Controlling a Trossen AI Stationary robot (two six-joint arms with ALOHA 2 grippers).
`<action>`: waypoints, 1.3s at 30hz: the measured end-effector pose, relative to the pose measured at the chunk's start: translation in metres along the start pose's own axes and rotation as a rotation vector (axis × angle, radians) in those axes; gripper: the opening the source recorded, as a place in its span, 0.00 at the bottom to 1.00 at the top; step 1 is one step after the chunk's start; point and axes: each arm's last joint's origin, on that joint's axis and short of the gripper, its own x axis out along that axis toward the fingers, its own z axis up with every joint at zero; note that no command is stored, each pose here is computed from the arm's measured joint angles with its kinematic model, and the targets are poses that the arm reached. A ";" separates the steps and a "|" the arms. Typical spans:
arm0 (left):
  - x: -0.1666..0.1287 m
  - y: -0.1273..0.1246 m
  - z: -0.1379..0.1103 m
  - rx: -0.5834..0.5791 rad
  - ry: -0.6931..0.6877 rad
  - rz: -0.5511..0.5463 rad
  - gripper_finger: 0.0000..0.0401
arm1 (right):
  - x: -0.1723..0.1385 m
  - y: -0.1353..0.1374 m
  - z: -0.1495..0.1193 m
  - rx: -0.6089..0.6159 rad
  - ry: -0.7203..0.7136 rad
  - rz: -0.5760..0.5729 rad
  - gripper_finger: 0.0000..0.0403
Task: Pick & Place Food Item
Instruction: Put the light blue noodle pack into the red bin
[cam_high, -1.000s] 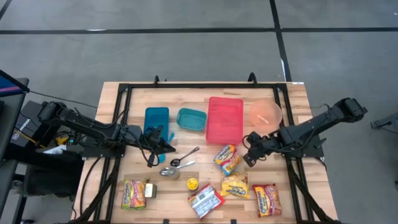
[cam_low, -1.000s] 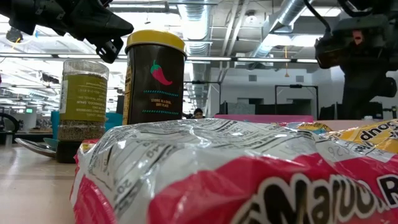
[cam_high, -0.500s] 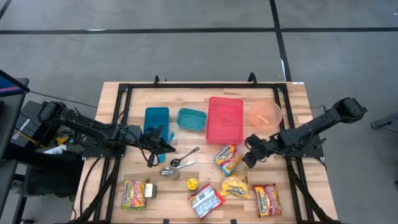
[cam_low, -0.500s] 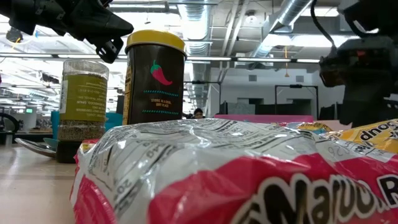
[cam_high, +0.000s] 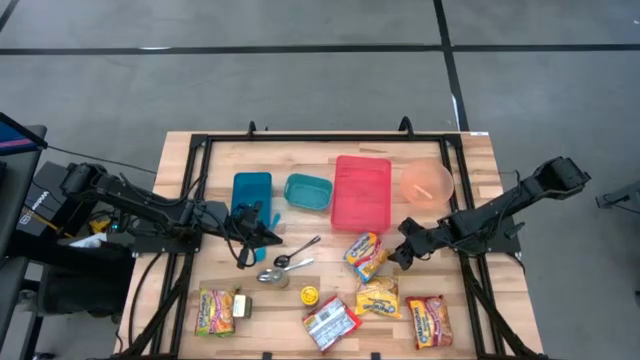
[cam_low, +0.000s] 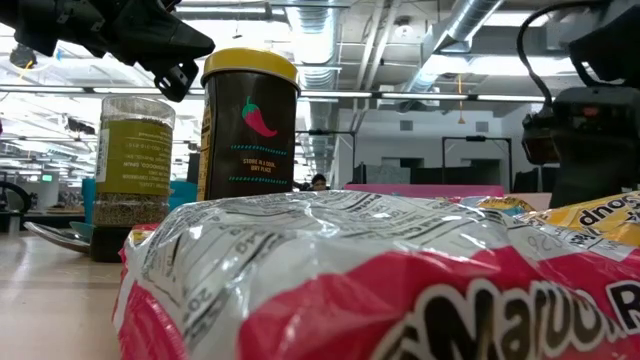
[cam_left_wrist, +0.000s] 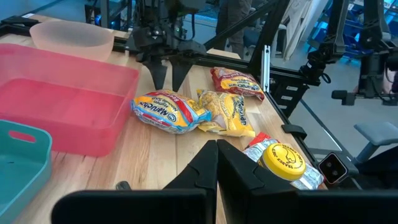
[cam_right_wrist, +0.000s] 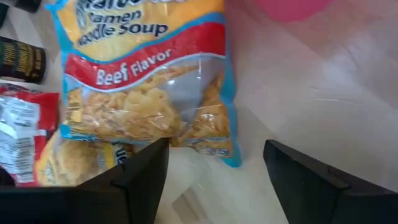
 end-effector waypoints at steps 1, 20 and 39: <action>0.000 0.000 0.000 0.000 0.000 0.000 0.00 | 0.000 -0.001 -0.001 -0.003 -0.003 0.004 0.65; 0.000 0.000 0.000 0.001 0.002 0.001 0.00 | 0.015 0.006 -0.003 -0.351 -0.016 -0.035 0.65; 0.000 0.000 -0.001 0.001 0.007 0.003 0.00 | 0.028 0.025 -0.002 -0.536 0.010 -0.199 0.50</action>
